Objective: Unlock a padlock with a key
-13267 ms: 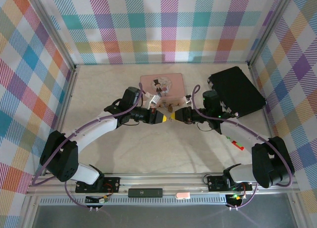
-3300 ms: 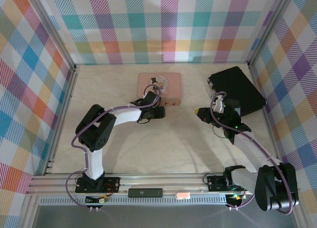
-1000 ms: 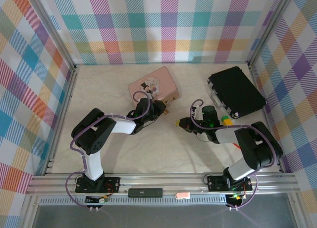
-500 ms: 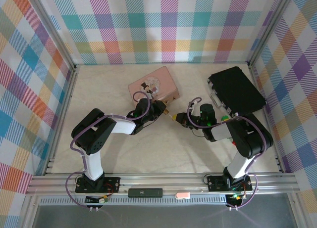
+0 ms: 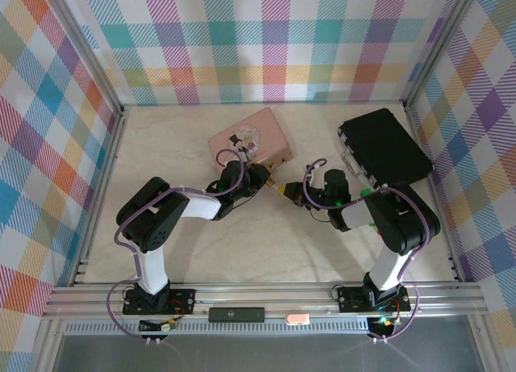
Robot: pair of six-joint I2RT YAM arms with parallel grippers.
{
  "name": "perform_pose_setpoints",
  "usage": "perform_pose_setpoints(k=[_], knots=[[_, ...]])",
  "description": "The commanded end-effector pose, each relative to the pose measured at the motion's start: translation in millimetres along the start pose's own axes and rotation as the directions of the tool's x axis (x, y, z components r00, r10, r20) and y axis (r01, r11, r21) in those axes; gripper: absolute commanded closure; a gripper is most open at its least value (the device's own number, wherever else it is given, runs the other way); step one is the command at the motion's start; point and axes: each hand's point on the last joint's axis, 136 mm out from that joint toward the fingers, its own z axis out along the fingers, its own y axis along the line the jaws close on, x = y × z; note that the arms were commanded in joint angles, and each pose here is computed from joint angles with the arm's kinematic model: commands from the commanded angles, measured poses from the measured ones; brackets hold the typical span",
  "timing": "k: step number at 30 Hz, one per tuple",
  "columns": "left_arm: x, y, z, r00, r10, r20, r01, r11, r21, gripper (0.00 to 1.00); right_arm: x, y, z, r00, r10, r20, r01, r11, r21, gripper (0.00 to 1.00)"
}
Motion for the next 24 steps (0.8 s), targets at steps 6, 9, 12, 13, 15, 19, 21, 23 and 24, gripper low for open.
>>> perform_pose_setpoints(k=[6, 9, 12, 13, 15, 19, 21, 23, 24], knots=[[21.9, -7.4, -3.4, 0.993, -0.083, -0.082, 0.087, 0.996, 0.038, 1.0, -6.4, 8.5, 6.1, 1.0, 0.0, 0.016, 0.001, 0.999, -0.041, 1.0], [21.9, -9.0, -3.0, 0.993, -0.083, -0.082, 0.087, 0.995, 0.044, 1.0, -5.5, 7.1, 4.3, 1.0, 0.003, 0.023, -0.002, 0.999, -0.038, 1.0], [22.4, -8.7, -3.4, 0.993, -0.086, -0.083, 0.09, 0.995, 0.046, 1.0, -7.4, 11.2, 4.6, 1.0, -0.001, 0.03, 0.003, 0.998, -0.06, 1.0], [23.2, -8.9, -3.6, 0.993, -0.086, -0.085, 0.09, 0.995, 0.046, 1.0, -8.3, 12.5, 4.8, 0.999, 0.0, 0.033, 0.002, 0.998, -0.065, 1.0], [23.9, -8.0, -3.9, 0.993, -0.086, -0.086, 0.09, 0.995, 0.044, 1.0, -10.4, 15.5, 6.0, 0.999, -0.003, 0.038, 0.006, 0.997, -0.079, 1.0], [26.9, -10.0, -4.7, 0.992, -0.091, -0.092, 0.096, 0.994, 0.051, 1.0, -14.6, 19.2, 9.0, 0.999, 0.013, 0.043, -0.008, 0.994, -0.108, 1.0], [29.8, -13.7, -5.6, 0.991, -0.091, -0.098, 0.097, 0.993, 0.064, 1.0, -16.6, 21.8, 10.0, 0.999, 0.026, 0.047, -0.02, 0.991, -0.13, 1.0], [32.7, -16.8, -6.6, 0.99, -0.097, -0.106, 0.105, 0.992, 0.072, 1.0, -17.9, 27.7, 10.0, 0.998, 0.045, 0.045, -0.038, 0.986, -0.163, 1.0], [35.1, -19.9, -7.4, 0.989, -0.096, -0.113, 0.105, 0.991, 0.079, 1.0, -18.7, 32.0, 9.4, 0.998, 0.056, 0.043, -0.047, 0.982, -0.181, 1.0]])
